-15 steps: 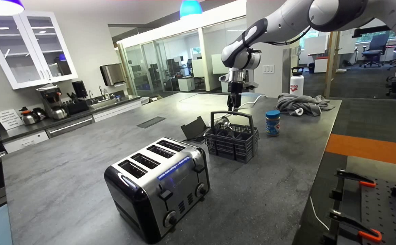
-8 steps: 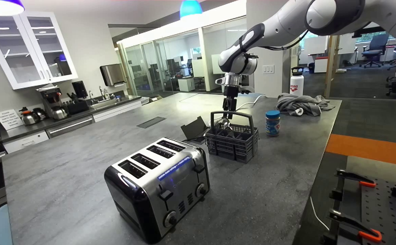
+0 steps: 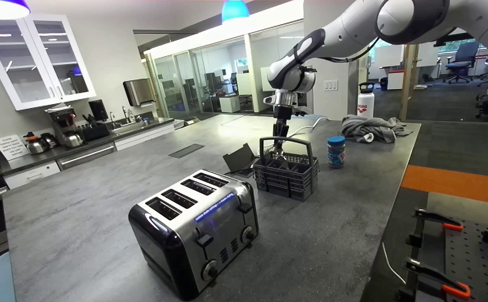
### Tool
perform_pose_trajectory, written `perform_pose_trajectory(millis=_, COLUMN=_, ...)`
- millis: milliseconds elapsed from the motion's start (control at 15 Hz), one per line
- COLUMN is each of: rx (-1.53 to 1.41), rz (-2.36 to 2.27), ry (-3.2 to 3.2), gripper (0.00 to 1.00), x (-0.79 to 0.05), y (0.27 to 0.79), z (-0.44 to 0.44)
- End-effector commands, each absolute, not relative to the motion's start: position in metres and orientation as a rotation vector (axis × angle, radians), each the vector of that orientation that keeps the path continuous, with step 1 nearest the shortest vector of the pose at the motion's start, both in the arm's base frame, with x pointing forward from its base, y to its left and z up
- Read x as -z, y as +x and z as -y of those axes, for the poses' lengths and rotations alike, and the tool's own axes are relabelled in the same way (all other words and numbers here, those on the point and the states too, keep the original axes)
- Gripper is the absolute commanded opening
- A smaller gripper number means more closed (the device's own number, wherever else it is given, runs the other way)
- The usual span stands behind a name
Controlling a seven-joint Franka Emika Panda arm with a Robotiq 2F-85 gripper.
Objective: Take the spoon out of the basket and put it on the table
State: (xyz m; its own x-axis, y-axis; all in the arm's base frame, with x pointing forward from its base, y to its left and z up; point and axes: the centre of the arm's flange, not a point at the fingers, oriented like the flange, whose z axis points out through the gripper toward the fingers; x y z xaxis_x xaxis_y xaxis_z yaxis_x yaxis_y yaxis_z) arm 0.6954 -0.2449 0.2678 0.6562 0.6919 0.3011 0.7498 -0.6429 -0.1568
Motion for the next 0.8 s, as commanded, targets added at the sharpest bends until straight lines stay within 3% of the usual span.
perform_pose_trajectory(millis=0, rx=0.355, rz=1.181, ry=-2.619, gripper=0.17, x=-0.279, y=0.696, z=0.245)
perform_pose_trajectory(millis=133, rx=0.354, rz=1.181, ry=-2.623, gripper=0.01, x=-0.28, y=0.696, z=0.245)
perform_pose_trajectory(millis=733, rx=0.442, rz=1.226, ry=-2.685, gripper=0.01, x=-0.343, y=0.669, z=0.228)
